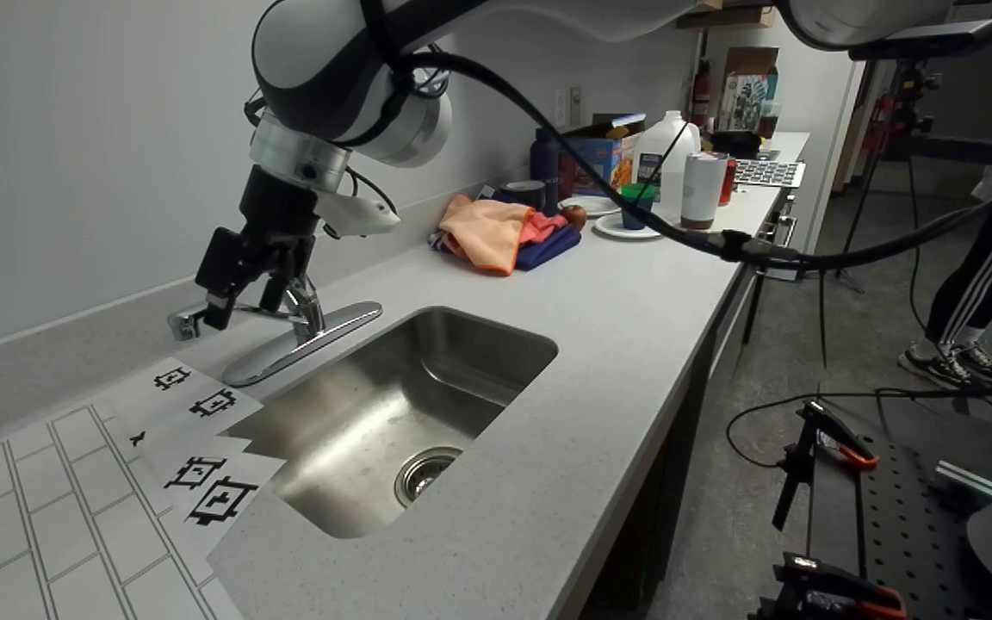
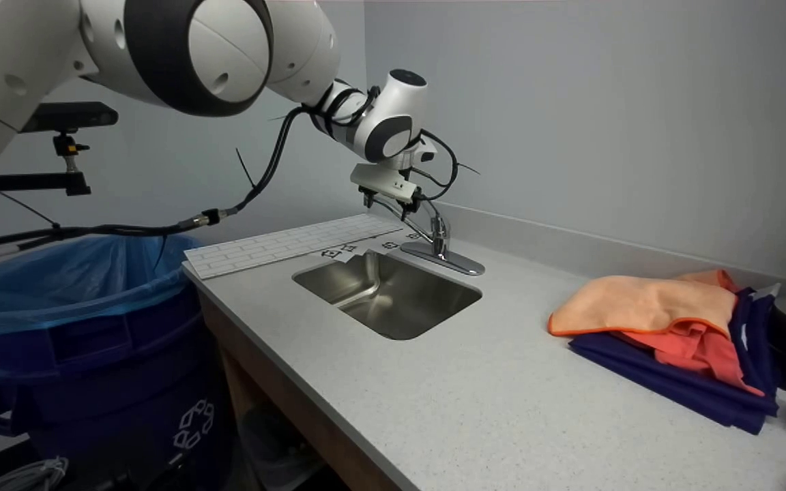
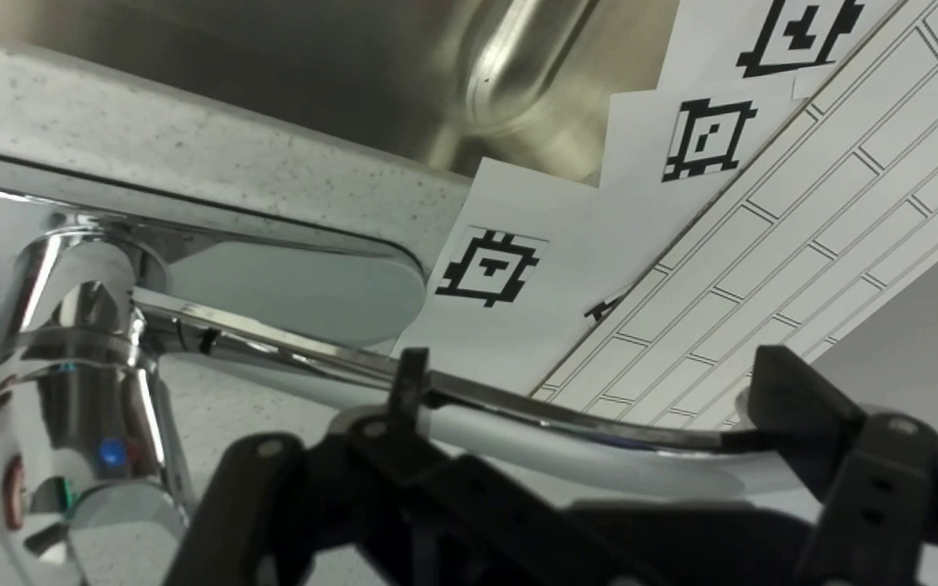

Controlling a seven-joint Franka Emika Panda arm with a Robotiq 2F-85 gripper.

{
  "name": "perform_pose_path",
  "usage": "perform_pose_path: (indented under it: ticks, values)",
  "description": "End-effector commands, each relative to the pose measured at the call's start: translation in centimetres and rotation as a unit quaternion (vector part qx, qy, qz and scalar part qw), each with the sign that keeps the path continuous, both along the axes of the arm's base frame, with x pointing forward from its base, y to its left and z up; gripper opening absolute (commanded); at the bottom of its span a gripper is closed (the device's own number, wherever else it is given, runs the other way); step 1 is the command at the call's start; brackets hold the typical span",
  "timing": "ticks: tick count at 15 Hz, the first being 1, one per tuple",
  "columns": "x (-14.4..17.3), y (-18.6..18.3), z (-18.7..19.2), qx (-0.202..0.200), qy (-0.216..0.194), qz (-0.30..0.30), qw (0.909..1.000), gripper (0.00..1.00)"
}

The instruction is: Move the tap nozzle to the left

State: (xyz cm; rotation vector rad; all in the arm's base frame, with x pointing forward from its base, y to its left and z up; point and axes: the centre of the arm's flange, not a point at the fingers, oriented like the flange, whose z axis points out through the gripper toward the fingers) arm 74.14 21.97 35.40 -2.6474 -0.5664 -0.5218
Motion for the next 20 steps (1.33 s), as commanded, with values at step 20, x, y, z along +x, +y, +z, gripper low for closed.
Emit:
perform_pose_path:
  ticks: [20]
  values:
    - [-4.4, -1.9, 8.3, 0.010, 0.089, -0.013, 0.9959, 1.00]
